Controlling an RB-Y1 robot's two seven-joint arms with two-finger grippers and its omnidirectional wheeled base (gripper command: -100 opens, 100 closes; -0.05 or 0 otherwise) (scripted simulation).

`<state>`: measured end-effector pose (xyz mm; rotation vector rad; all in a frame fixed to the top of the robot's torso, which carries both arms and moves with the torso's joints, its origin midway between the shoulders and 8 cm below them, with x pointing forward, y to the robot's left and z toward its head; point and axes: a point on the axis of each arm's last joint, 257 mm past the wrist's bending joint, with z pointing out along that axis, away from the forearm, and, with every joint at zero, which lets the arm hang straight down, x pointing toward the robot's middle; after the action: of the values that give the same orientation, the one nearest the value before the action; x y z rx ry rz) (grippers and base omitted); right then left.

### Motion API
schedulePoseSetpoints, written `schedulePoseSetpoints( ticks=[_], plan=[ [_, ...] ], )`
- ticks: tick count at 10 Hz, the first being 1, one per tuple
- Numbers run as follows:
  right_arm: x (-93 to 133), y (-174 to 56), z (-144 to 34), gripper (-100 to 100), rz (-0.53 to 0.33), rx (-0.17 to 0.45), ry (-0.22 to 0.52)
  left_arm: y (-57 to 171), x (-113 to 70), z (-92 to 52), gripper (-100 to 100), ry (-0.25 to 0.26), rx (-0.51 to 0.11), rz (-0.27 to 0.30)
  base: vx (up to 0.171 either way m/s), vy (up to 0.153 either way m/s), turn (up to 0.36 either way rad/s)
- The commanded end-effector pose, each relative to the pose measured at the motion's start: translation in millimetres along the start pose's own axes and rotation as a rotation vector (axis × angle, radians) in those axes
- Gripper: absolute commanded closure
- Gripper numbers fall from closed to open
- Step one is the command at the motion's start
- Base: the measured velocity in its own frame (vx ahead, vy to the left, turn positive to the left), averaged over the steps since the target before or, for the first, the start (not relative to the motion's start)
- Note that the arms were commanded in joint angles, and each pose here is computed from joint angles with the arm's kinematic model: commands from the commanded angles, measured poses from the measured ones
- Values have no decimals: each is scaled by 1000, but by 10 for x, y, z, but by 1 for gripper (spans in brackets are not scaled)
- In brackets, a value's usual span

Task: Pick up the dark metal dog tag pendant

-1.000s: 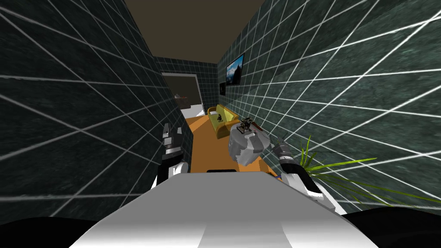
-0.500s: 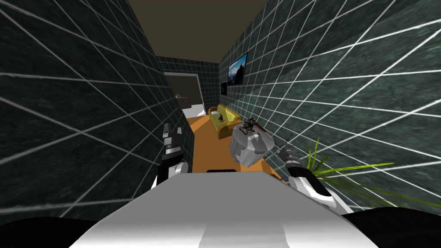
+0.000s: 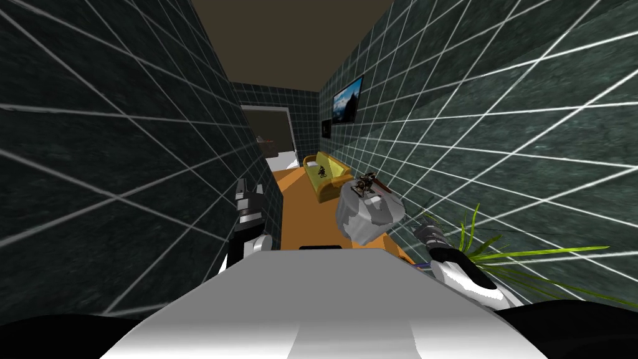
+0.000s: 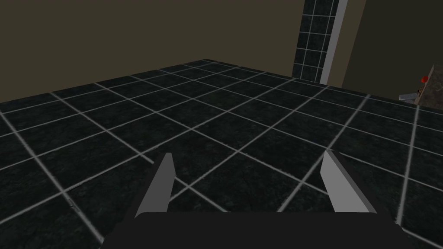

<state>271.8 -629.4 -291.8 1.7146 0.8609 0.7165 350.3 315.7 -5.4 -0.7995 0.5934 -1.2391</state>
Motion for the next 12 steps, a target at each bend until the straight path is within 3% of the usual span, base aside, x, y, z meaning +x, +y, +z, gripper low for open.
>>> schedulePoseSetpoints(
  ticks=[1, 2, 3, 4, 5, 6, 8, 9, 12],
  plan=[
    [-55, -61, -51, -100, 7, 25, -18, 0, 0, 0, 0, 0, 0, 0, 32, 28, 0],
    [-380, -189, -46, -100, 52, 75, -80, 0, 0, 0, 0, 0, 0, 0, 60, 69, 39],
    [-393, -226, -50, -100, 52, 90, -86, 0, 0, 0, 0, 0, 0, 0, 68, 64, 9],
    [-639, -279, -50, -100, 100, 126, -136, 0, 0, 0, 0, 0, 0, 0, 96, 88, 30],
    [-721, -384, -75, -100, 102, 151, -156, 0, 0, 0, 0, 0, 0, 0, 78, 76, 17],
    [-997, -468, -102, -100, 154, 188, -214, 0, 0, 0, 0, 0, 0, 0, 107, 92, 35],
    [-1033, -536, -123, -100, 155, 209, -226, 0, 0, 0, 0, 0, 0, 0, 55, 47, 5],
    [-1244, -590, -152, -100, 210, 245, -278, 0, 0, 0, 0, 0, 0, 0, 49, 40, 42],
    [-1548, -773, -253, -100, 272, 306, -358, 0, 0, 0, 0, 0, 0, 0, 98, 49, 25]
  ],
)
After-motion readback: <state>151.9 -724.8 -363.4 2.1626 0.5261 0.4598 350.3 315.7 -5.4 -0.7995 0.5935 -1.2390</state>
